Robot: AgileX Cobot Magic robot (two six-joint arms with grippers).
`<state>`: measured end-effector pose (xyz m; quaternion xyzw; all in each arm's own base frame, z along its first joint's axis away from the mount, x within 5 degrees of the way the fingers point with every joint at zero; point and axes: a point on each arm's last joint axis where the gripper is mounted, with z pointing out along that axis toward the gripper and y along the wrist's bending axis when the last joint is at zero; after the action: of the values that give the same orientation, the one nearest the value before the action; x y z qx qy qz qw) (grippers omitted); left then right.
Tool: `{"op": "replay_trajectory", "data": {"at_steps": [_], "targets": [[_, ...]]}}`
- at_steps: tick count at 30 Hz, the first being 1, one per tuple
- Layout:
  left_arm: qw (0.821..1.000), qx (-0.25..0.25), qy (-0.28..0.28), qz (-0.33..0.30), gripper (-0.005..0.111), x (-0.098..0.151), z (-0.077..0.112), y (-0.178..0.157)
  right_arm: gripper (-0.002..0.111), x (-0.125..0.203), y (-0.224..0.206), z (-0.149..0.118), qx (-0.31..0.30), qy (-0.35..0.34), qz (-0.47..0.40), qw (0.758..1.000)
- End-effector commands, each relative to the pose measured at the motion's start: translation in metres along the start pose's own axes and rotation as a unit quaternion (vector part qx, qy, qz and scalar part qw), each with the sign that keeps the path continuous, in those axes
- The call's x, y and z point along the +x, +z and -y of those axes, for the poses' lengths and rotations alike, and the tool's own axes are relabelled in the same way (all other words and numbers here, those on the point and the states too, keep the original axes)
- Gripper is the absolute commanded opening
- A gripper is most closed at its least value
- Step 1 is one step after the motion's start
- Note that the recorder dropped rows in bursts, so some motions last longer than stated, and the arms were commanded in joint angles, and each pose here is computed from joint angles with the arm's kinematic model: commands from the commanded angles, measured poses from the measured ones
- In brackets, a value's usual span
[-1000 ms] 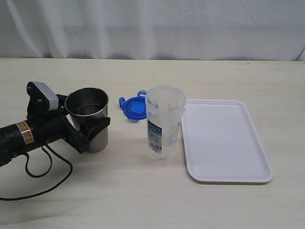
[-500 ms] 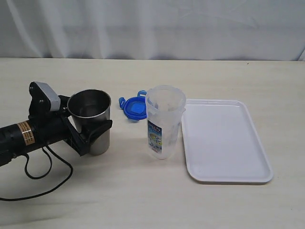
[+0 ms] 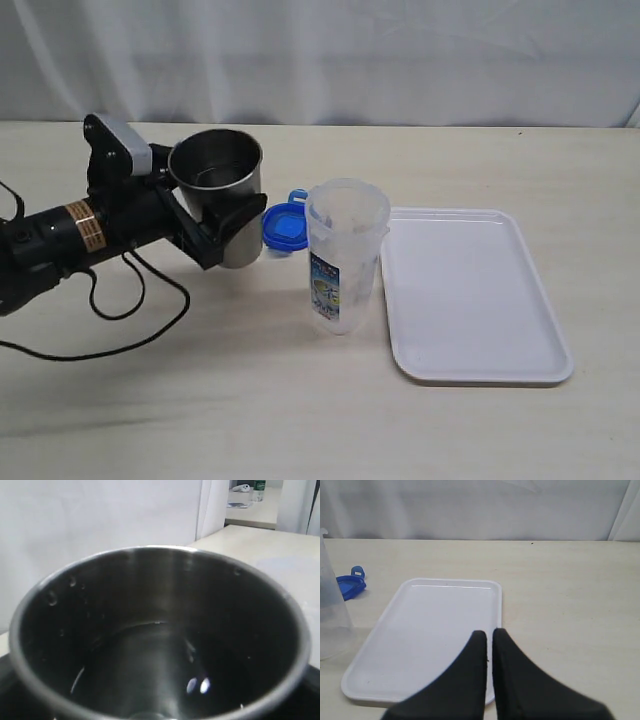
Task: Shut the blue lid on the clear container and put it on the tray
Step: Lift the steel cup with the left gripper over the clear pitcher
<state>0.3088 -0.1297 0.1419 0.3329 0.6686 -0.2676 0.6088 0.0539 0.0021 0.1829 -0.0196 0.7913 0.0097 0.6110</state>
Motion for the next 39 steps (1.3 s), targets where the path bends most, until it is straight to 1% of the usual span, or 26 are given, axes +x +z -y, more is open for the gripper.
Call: {"op": "replay_trajectory", "data": {"at_steps": [1, 5, 10, 13, 15, 17, 24, 27, 32, 36, 39], "targets": [[0.998, -0.009, 0.008, 0.055, 0.0, -0.029, -0.011, 0.013, 0.004, 0.0, 0.0, 0.0, 0.003, -0.002, 0.002, 1.0], [0.998, -0.011, -0.011, 0.053, 0.0, -0.041, -0.022, 0.024, 0.004, 0.0, 0.0, 0.0, 0.003, -0.002, 0.002, 1.0], [0.998, -0.026, -0.041, 0.028, 0.0, -0.053, -0.032, 0.039, 0.004, 0.0, 0.0, 0.0, 0.003, -0.002, 0.002, 1.0], [0.999, -0.014, -0.025, 0.028, 0.0, -0.062, -0.028, 0.048, 0.004, 0.0, 0.0, 0.0, 0.003, -0.002, 0.002, 1.0], [0.999, 0.002, -0.023, 0.027, 0.0, -0.069, -0.022, 0.056, 0.004, 0.0, 0.0, 0.0, 0.003, -0.002, 0.002, 1.0], [0.999, 0.005, -0.026, 0.024, 0.0, -0.074, -0.018, 0.063, 0.004, 0.0, 0.0, 0.0, 0.003, -0.002, 0.002, 1.0], [1.0, 0.017, 0.001, 0.022, 0.0, -0.091, -0.006, 0.08, 0.004, 0.0, 0.0, 0.0, 0.003, -0.002, 0.002, 1.0], [0.999, 0.038, 0.016, 0.027, 0.0, -0.095, 0.001, 0.083, 0.004, 0.0, 0.0, 0.0, 0.003, -0.002, 0.002, 1.0], [0.997, 0.064, 0.05, 0.012, 0.0, -0.092, 0.005, 0.082, 0.004, 0.0, 0.0, 0.0, 0.003, -0.002, 0.002, 1.0], [0.989, 0.118, 0.075, 0.044, 0.0, -0.096, 0.016, 0.08, 0.004, 0.0, 0.0, 0.0, 0.003, -0.002, 0.002, 1.0], [0.986, 0.125, 0.095, 0.062, 0.0, -0.099, 0.017, 0.079, 0.004, 0.0, 0.0, 0.0, 0.003, -0.002, 0.002, 1.0]]}}
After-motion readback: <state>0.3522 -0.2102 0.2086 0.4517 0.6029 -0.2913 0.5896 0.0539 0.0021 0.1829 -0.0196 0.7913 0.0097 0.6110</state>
